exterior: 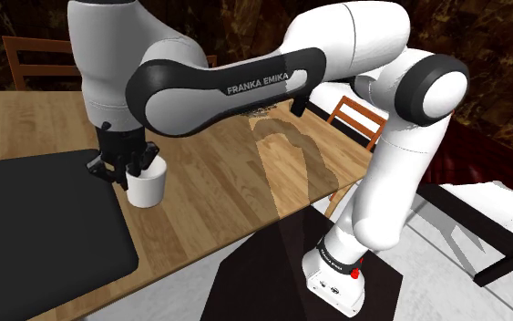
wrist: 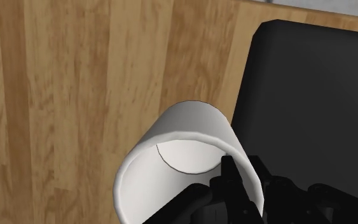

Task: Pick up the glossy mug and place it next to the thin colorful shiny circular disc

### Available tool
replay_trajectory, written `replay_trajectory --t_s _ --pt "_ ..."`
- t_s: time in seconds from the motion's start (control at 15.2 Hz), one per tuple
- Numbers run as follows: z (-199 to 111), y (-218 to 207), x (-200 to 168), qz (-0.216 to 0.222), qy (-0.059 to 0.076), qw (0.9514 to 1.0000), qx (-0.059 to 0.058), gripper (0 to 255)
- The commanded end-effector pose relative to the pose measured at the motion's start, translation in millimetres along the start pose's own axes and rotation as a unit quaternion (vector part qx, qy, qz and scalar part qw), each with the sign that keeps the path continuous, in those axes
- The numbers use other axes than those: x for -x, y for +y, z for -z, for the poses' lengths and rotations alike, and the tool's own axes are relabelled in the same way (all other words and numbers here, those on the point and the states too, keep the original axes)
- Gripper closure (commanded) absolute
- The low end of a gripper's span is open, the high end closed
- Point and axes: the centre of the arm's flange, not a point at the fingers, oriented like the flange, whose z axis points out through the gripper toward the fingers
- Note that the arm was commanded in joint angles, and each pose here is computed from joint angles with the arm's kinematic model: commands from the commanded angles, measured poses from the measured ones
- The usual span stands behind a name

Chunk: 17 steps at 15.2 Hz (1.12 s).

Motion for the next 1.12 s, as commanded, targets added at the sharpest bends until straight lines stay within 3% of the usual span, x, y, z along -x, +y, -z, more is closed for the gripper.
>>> replay_trajectory --t_s 0.0,0.79,1.06 --pt "12 2 -1 0.000 0.000 1.0000 0.000 255" --pt "74 6 -5 0.000 0.000 1.0000 0.000 255" --pt "62 52 -27 0.000 0.000 1.0000 0.000 255"
